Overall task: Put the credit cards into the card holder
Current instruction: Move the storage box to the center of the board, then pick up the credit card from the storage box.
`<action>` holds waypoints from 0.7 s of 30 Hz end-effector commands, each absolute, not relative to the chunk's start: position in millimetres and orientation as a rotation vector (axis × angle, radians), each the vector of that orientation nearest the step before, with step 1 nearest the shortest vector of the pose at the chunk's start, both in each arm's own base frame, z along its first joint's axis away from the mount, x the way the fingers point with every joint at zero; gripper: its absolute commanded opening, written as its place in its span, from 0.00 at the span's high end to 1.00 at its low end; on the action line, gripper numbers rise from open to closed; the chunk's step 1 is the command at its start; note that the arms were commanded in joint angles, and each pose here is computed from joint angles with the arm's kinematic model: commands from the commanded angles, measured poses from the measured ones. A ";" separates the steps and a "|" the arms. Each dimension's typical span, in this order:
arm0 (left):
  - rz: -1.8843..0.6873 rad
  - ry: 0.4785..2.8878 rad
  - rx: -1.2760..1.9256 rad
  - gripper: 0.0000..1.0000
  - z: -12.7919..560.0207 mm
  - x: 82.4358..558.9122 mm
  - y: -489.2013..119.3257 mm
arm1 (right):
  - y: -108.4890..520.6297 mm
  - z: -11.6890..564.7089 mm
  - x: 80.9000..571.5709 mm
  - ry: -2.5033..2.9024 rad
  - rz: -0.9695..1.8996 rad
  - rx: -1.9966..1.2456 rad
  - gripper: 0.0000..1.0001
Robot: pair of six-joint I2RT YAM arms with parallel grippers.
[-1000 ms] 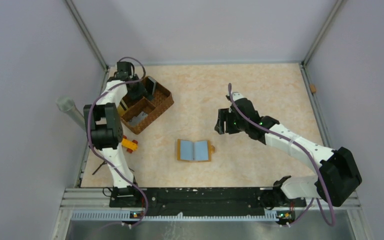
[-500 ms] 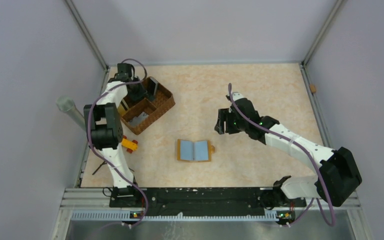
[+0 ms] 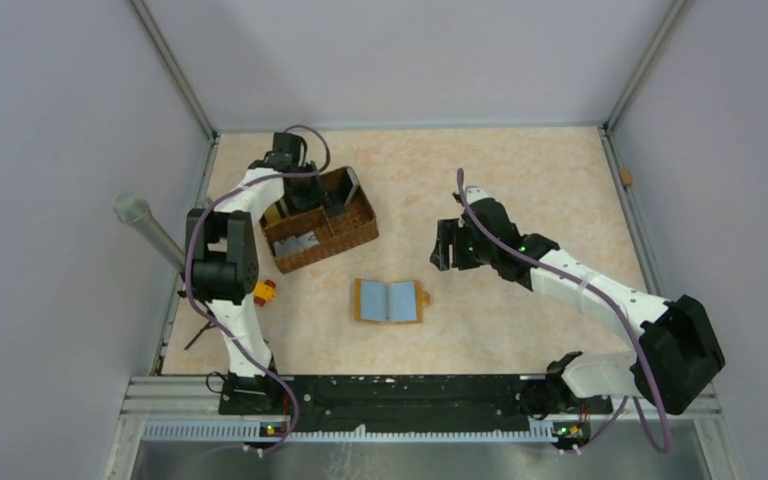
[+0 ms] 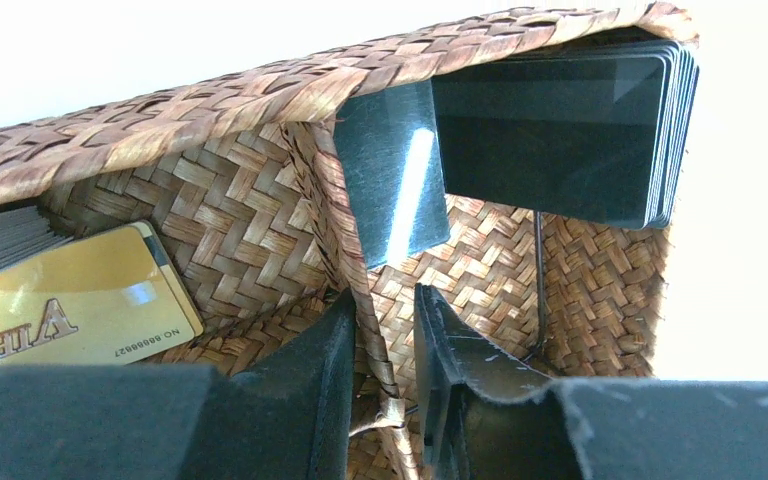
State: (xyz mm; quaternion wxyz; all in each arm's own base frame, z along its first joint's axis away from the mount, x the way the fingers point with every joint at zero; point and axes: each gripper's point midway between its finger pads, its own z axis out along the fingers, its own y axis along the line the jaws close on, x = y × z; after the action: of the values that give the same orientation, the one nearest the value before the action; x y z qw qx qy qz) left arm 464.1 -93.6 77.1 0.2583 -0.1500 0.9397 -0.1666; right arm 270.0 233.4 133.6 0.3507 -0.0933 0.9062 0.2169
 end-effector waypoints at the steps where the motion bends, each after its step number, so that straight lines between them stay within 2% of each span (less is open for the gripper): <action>1: -0.545 2.491 -0.337 0.69 110.3 460.6 -127.3 | 228.8 141.4 271.9 2.314 0.574 -0.217 0.38; 5: -0.554 2.488 -0.311 0.65 115.5 459.8 -134.1 | 231.5 147.8 278.5 2.298 0.568 -0.225 0.37; 10: -0.486 2.497 -0.263 0.54 126.6 454.8 -125.4 | 248.7 170.4 302.9 2.251 0.568 -0.274 0.32; 16: -0.393 2.461 -0.181 0.32 156.9 440.9 -110.7 | 270.1 182.0 356.3 2.234 0.453 -0.304 0.30; 21: -0.302 2.392 -0.172 0.02 187.8 423.8 -89.6 | 292.2 175.7 398.8 2.253 0.365 -0.291 0.30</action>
State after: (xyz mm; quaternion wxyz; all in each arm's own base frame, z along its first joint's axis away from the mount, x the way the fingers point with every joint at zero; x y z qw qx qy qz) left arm 433.8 -109.6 136.1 0.2916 -0.0767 0.9423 -0.1453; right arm 362.7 287.4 170.4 0.3900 -0.1209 0.8936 0.1865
